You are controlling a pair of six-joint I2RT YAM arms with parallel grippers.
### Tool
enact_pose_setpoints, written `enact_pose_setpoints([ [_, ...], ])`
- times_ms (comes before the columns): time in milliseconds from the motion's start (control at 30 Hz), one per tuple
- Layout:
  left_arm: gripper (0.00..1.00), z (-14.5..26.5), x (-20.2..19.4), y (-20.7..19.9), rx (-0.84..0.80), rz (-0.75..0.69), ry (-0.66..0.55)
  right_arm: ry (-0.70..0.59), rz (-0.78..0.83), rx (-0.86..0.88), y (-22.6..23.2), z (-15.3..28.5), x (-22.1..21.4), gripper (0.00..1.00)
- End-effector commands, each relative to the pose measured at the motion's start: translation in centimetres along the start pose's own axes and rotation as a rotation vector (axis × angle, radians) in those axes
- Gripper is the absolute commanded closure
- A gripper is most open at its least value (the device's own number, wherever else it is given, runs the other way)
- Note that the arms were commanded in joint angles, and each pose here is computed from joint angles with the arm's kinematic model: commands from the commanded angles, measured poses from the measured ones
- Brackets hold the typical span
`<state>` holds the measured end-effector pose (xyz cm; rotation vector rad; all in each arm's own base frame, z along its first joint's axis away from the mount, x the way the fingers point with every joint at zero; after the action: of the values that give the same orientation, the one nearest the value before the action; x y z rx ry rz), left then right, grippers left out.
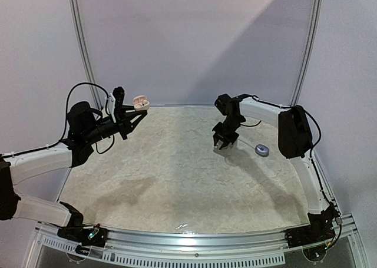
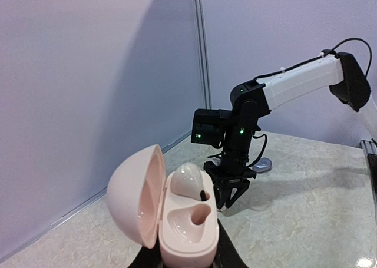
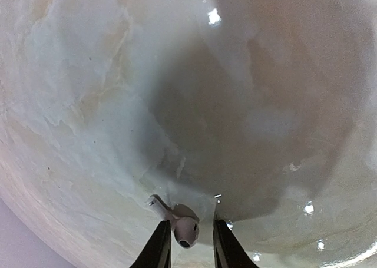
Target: Insert the wireless bluetooth earbuds into the charging case
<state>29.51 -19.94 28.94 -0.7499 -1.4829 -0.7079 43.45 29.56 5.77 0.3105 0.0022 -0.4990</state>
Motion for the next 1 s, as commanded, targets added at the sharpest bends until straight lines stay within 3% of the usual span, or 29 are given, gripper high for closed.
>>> enact_pose_setpoints([
  [0, 1.0, 0.1, -0.3, 0.4, 0.007, 0.008, 0.007, 0.002, 0.017, -0.025, -0.3, -0.6, 0.0, 0.77],
  [300, 1.0, 0.1, -0.1, 0.4, 0.006, -0.001, 0.002, 0.022, 0.031, -0.004, 0.2, -1.0, -0.5, 0.79],
  [733, 1.0, 0.1, 0.0, 0.4, 0.009, -0.008, 0.005, 0.035, 0.059, -0.007, 0.0, -1.0, -0.7, 0.92],
  [967, 1.0, 0.0, 0.0, 0.5, 0.012, -0.01, 0.009, 0.05, 0.162, 0.052, 0.4, -0.7, -1.3, 0.94],
])
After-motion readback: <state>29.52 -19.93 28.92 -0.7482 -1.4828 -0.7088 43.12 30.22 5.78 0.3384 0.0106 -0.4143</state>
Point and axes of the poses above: each gripper's point midway between its finger pads, its own z axis back along the fingers, its own y axis along the line the jaws close on, x = y × z, the point moved 4 cm from there along z, back along the fingers, and after that the axes turned 6 degrees about z, right-handed, at the moved point
